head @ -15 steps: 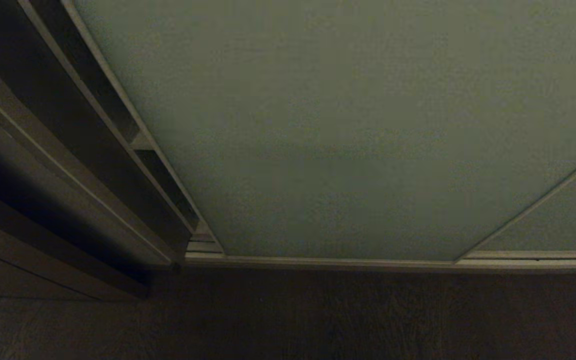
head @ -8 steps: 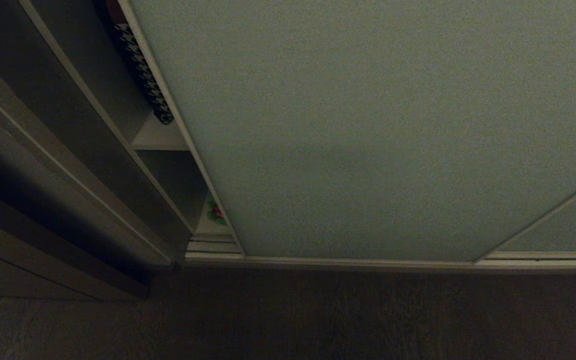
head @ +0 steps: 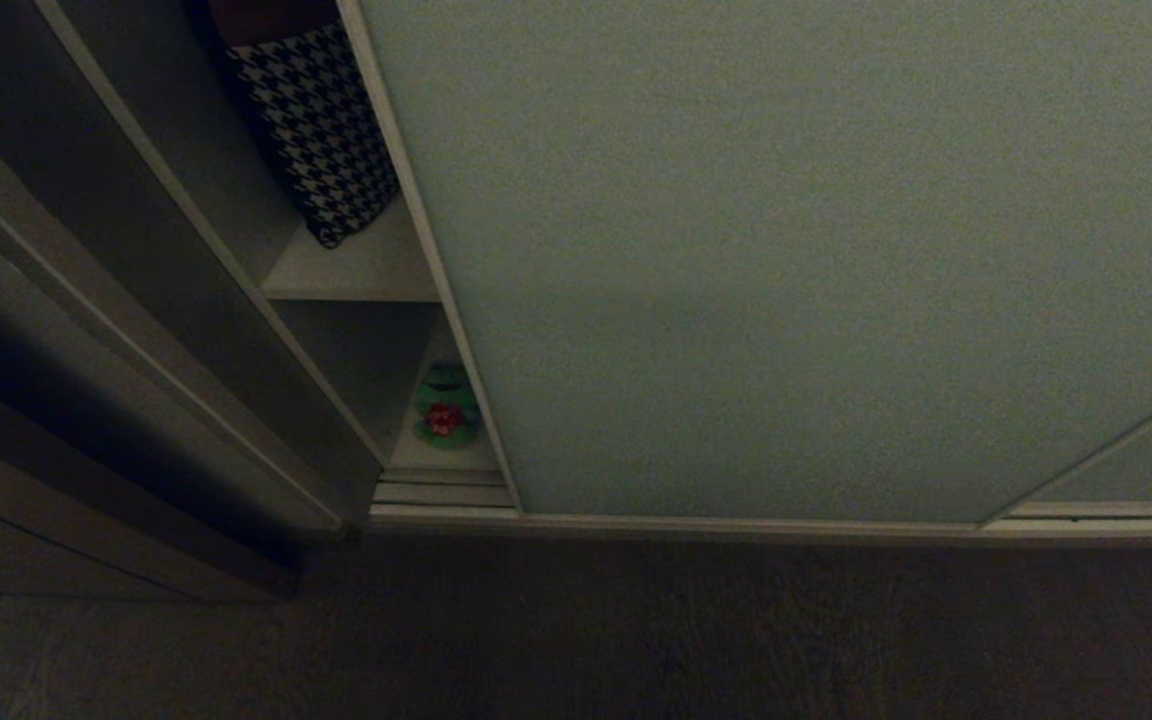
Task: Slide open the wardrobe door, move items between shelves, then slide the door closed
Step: Open the door
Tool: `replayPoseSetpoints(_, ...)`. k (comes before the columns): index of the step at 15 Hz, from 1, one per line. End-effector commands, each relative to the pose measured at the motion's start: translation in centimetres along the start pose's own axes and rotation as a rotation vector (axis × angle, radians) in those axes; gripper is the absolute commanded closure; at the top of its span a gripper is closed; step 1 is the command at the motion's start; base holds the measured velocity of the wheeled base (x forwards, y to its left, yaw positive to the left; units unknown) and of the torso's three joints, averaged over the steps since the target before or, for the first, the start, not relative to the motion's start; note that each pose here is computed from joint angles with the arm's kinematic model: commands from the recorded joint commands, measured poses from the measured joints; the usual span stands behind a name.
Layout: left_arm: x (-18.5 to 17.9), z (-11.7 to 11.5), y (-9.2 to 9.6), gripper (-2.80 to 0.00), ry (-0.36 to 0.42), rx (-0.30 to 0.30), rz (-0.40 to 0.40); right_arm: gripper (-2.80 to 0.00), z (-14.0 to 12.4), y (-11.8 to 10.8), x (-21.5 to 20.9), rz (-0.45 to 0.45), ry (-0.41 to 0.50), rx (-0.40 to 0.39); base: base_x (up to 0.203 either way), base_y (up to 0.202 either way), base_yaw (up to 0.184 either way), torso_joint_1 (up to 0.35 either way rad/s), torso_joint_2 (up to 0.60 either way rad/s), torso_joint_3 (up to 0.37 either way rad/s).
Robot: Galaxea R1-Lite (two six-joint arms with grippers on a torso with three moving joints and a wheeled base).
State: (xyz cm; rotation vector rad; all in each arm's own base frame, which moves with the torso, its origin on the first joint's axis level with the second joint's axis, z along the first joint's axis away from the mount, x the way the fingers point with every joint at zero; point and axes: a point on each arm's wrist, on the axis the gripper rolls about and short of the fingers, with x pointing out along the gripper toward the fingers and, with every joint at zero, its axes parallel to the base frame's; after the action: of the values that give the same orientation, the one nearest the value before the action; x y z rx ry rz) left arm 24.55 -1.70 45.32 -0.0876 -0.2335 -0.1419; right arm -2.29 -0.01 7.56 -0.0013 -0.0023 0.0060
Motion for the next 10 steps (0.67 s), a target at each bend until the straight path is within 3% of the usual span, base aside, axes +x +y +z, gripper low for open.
replayPoseSetpoints(1,1.6,-1.4,-0.9,0.0,0.041,-0.012,-0.081,0.0,0.0,0.0,0.0,0.002,-0.002,0.0,0.0,0.0,0.0,0.0,0.0,0.0)
replayPoseSetpoints(6,0.8,-1.1,-4.1,0.0,0.046,-0.041,-0.211,0.0,0.0,0.0,0.0,0.0,-0.002,0.0,0.0,0.0,0.0,0.0,0.0,0.0)
replayPoseSetpoints(10,0.3,-1.2,-6.1,0.0,0.071,-0.057,-0.263,0.0,0.0,0.0,0.0,0.0,-0.002,0.0,0.0,0.0,0.0,0.0,0.0,0.0)
